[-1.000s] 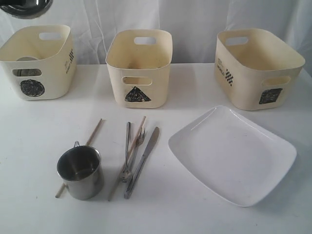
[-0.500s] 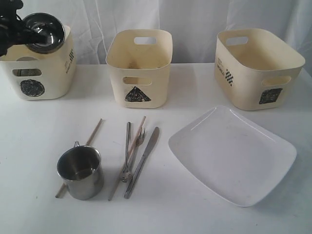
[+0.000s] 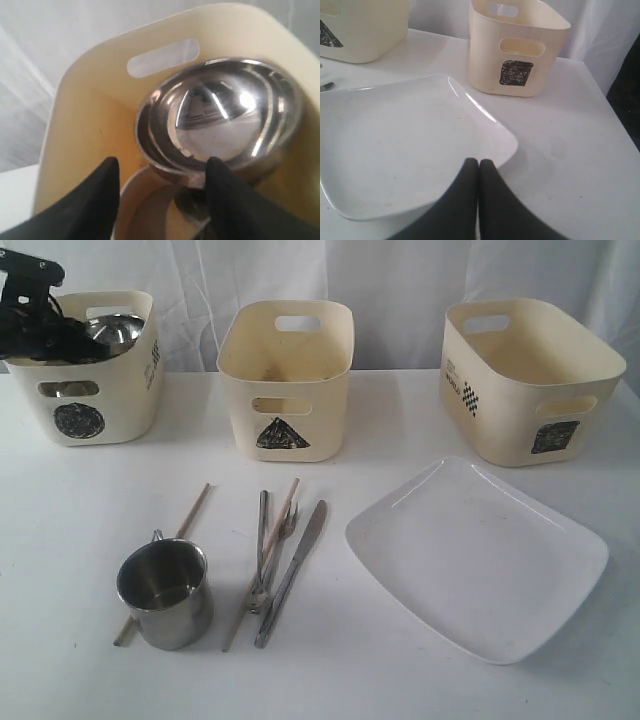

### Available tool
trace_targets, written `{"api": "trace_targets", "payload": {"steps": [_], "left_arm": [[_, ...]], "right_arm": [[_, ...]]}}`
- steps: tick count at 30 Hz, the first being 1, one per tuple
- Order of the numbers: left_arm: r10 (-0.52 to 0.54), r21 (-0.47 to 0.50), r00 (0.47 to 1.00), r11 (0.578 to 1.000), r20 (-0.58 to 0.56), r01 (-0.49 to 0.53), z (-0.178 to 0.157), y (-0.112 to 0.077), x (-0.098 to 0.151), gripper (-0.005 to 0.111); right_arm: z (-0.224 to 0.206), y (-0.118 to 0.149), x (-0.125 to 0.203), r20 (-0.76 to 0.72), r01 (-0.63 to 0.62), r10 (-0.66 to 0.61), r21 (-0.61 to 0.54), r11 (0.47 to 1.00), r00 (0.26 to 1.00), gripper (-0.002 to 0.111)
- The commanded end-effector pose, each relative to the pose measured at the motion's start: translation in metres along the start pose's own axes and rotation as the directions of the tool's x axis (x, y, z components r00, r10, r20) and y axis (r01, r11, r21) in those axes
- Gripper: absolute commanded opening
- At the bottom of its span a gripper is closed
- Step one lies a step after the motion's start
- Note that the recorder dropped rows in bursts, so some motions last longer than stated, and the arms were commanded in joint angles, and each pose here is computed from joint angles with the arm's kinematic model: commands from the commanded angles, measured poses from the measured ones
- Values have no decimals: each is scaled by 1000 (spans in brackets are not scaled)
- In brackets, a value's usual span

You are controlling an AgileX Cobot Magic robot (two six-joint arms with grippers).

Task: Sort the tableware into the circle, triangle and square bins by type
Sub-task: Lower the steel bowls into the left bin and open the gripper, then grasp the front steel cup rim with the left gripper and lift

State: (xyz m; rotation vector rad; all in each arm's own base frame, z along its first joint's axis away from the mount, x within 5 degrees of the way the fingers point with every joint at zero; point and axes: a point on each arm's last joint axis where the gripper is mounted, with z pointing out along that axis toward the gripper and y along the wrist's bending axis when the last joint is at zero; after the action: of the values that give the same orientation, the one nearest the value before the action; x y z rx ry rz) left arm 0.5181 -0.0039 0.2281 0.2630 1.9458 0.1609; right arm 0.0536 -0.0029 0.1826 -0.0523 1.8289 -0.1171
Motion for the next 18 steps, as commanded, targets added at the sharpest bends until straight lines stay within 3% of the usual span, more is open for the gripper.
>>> {"api": "trace_targets", "payload": {"steps": [1, 4, 6, 9, 11, 14, 18], "left_arm": [[-8, -45, 988, 999, 151, 15, -37, 12, -51, 56], [-4, -58, 973, 998, 231, 18, -74, 21, -88, 56], [-11, -19, 979, 1000, 204, 15, -102, 22, -105, 56], [-81, 135, 997, 987, -15, 83, -147, 15, -112, 56], [-64, 226, 977, 968, -205, 111, -172, 7, -104, 53], [-5, 372, 878, 905, -480, 208, -192, -9, -84, 51], [80, 489, 713, 781, -696, 389, -196, -34, -47, 51]], "right_arm": [[0, 0, 0, 8, 2, -2, -6, 1000, 1000, 0], [0, 0, 0, 8, 2, -2, -6, 1000, 1000, 0], [0, 0, 0, 8, 2, -2, -6, 1000, 1000, 0], [0, 0, 0, 8, 2, -2, -6, 1000, 1000, 0], [0, 0, 0, 8, 2, -2, -6, 1000, 1000, 0], [0, 0, 0, 8, 2, -2, -6, 1000, 1000, 0], [0, 0, 0, 8, 2, -2, -6, 1000, 1000, 0]]}}
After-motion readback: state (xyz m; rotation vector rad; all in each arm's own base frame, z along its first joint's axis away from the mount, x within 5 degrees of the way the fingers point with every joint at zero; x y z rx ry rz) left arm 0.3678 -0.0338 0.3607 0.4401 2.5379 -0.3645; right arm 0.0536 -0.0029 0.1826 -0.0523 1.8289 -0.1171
